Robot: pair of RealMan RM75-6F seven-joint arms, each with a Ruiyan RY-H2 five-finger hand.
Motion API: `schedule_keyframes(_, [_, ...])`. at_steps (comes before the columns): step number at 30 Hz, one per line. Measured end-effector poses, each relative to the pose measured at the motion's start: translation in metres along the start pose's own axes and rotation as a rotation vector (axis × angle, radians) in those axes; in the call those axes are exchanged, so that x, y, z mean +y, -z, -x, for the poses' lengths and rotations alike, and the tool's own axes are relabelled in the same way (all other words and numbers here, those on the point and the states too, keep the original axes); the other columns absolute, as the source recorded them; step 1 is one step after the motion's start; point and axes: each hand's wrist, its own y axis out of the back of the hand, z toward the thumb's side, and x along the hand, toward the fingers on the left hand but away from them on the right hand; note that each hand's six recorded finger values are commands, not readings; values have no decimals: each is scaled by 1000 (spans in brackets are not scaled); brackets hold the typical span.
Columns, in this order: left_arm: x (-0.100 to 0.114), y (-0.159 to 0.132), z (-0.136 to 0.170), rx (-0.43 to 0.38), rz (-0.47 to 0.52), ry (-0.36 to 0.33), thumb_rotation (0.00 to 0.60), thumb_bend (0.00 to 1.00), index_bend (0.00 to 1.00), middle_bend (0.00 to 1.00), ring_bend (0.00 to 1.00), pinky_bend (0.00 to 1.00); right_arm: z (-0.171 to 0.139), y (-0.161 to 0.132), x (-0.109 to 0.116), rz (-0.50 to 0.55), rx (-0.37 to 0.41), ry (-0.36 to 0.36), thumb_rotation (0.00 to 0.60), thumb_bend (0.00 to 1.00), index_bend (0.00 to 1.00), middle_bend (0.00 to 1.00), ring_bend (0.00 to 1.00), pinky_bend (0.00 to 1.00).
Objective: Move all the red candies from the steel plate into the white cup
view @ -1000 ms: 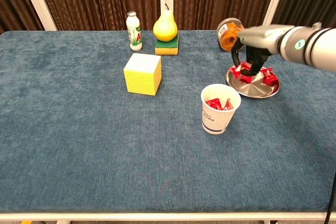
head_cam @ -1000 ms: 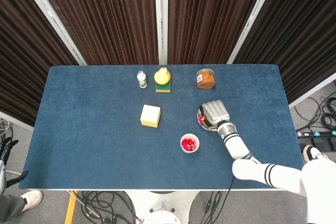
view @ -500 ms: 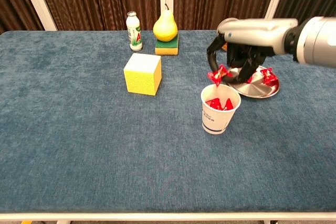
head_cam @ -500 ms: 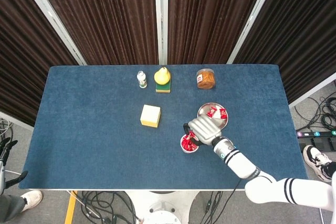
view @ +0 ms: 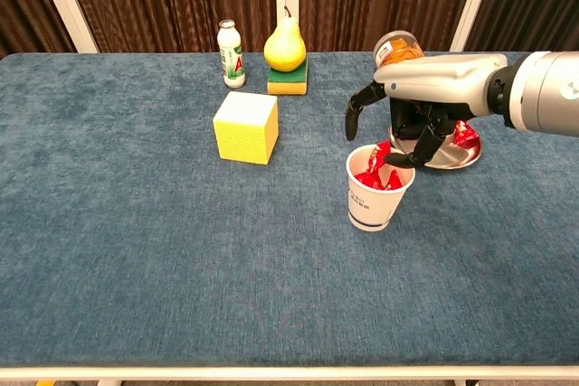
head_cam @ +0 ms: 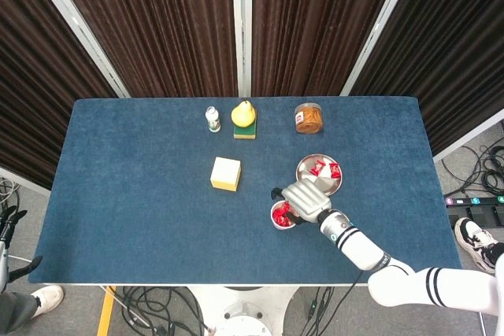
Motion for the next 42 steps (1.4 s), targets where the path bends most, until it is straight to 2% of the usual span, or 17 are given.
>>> schedule_keyframes(6, [1, -2, -2, -8, 0, -3, 600, 3, 220, 212, 209, 204, -4, 28, 23, 23, -83, 78, 600, 326, 321, 1000, 1000, 1000])
schedule_keyframes(10, [0, -3, -2, -11, -1, 1, 600, 3, 220, 212, 209, 204, -5, 61, 28, 24, -188, 100, 600, 326, 358, 1000, 1000, 1000])
schedule_keyframes(17, [-1, -5, -3, -15, 2, 3, 600, 2, 220, 212, 209, 204, 2, 123, 15, -5, -399, 58, 600, 325, 407, 1000, 1000, 1000])
schedule_keyframes(22, [-1, -3, -1, -9, 1, 6, 600, 2, 220, 212, 210, 204, 18, 145, -5, -10, -486, -6, 600, 325, 418, 1000, 1000, 1000])
schedule_keyframes(34, [-2, 0, 1, 4, 1, 11, 600, 2, 220, 212, 209, 204, 57, 141, -25, -42, -509, -69, 600, 325, 418, 1000, 1000, 1000])
schedule_keyframes(42, [-1, 3, 2, 10, -2, 9, 600, 2, 220, 212, 209, 204, 74, 125, -25, -53, -475, -62, 600, 326, 418, 1000, 1000, 1000])
